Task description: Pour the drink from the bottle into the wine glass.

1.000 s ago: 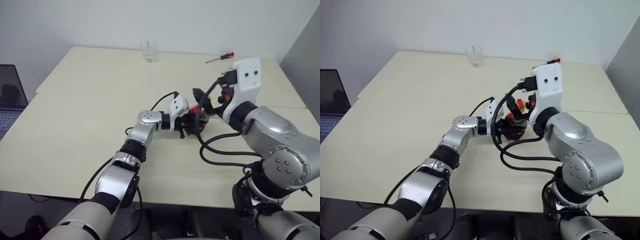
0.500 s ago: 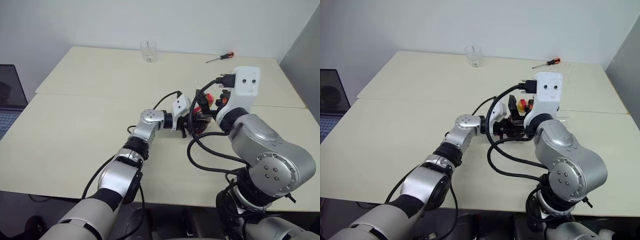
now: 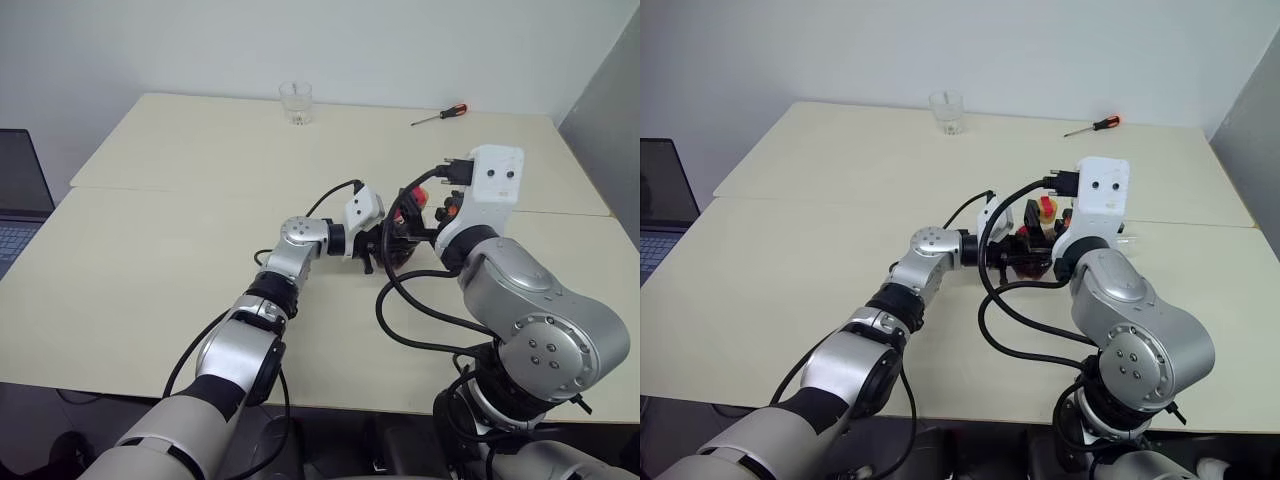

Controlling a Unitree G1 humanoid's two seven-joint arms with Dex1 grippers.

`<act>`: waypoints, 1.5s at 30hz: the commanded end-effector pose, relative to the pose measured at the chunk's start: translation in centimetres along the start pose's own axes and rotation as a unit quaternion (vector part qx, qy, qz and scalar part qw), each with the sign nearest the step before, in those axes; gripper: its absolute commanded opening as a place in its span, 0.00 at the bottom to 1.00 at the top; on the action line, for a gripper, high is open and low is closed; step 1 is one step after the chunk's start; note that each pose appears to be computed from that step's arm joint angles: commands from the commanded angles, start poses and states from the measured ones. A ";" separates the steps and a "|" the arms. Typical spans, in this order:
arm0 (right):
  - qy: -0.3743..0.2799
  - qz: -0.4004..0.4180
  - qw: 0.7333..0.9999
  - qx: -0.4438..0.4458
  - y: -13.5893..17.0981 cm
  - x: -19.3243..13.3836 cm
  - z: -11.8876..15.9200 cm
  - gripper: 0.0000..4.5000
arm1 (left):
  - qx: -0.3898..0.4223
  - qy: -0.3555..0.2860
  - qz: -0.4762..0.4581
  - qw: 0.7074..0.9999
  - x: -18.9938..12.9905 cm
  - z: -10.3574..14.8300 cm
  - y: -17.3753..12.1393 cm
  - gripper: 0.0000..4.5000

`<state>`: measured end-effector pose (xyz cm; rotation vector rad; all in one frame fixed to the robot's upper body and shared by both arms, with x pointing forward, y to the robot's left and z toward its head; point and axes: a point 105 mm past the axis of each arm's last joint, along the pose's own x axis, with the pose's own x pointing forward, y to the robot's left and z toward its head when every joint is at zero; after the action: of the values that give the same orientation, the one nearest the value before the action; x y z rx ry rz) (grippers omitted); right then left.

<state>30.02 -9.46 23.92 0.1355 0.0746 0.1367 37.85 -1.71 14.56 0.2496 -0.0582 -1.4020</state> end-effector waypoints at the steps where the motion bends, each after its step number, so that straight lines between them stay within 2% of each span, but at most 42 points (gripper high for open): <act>1: 0.008 0.025 0.999 0.037 1.4 -0.4 -0.5 0.96 | 0.028 -0.027 0.005 0.999 0.3 2.2 0.5 0.18; 3: 0.008 0.025 0.999 0.036 1.4 -0.4 -0.5 0.86 | 0.028 -0.028 0.005 0.999 0.3 2.2 0.5 0.18; 8: 0.008 0.028 0.999 0.036 1.5 -0.4 -0.6 0.46 | 0.028 -0.027 0.005 0.999 0.3 2.1 0.5 0.18; 11: 0.009 0.037 0.999 0.034 1.7 -0.4 -0.6 0.26 | 0.028 -0.028 0.006 0.999 0.3 2.2 0.6 0.18; 17: 0.007 0.065 0.998 0.022 1.9 -0.2 -0.1 0.26 | 0.028 -0.029 0.008 0.999 0.2 2.2 0.6 0.18; 22: -0.014 0.189 0.980 -0.061 1.2 -0.3 1.8 0.26 | 0.024 -0.036 0.009 0.999 0.0 2.2 0.5 0.18; 24: -0.030 0.264 0.960 -0.092 1.1 -0.4 2.6 0.26 | 0.023 -0.042 0.007 0.999 -0.1 2.4 0.4 0.18; 28: -0.022 0.407 0.899 -0.160 0.6 1.0 2.9 0.26 | 0.026 -0.049 0.012 0.998 -0.8 2.9 0.4 0.18; 31: -0.016 0.477 0.858 -0.190 0.6 1.7 2.8 0.26 | 0.024 -0.051 0.024 0.998 -1.2 2.8 0.5 0.18; 37: -0.005 0.543 0.815 -0.200 1.1 5.3 2.0 0.26 | 0.013 -0.052 0.047 0.997 -2.0 2.3 -0.2 0.18; 40: 0.020 0.577 0.781 -0.237 1.8 6.5 0.4 0.26 | 0.015 -0.049 0.053 0.997 -2.2 2.2 -0.7 0.17; 43: 0.044 0.601 0.750 -0.274 2.1 7.0 -1.0 0.26 | 0.016 -0.043 0.049 0.998 -2.4 2.2 -1.1 0.17; 45: 0.048 0.609 0.740 -0.283 2.3 7.2 -1.2 0.26 | 0.017 -0.041 0.049 0.998 -2.6 2.3 -1.1 0.17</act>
<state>37.05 -7.37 23.09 -0.3687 0.0229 1.4315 37.16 3.20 12.75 0.1529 0.0007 -1.2143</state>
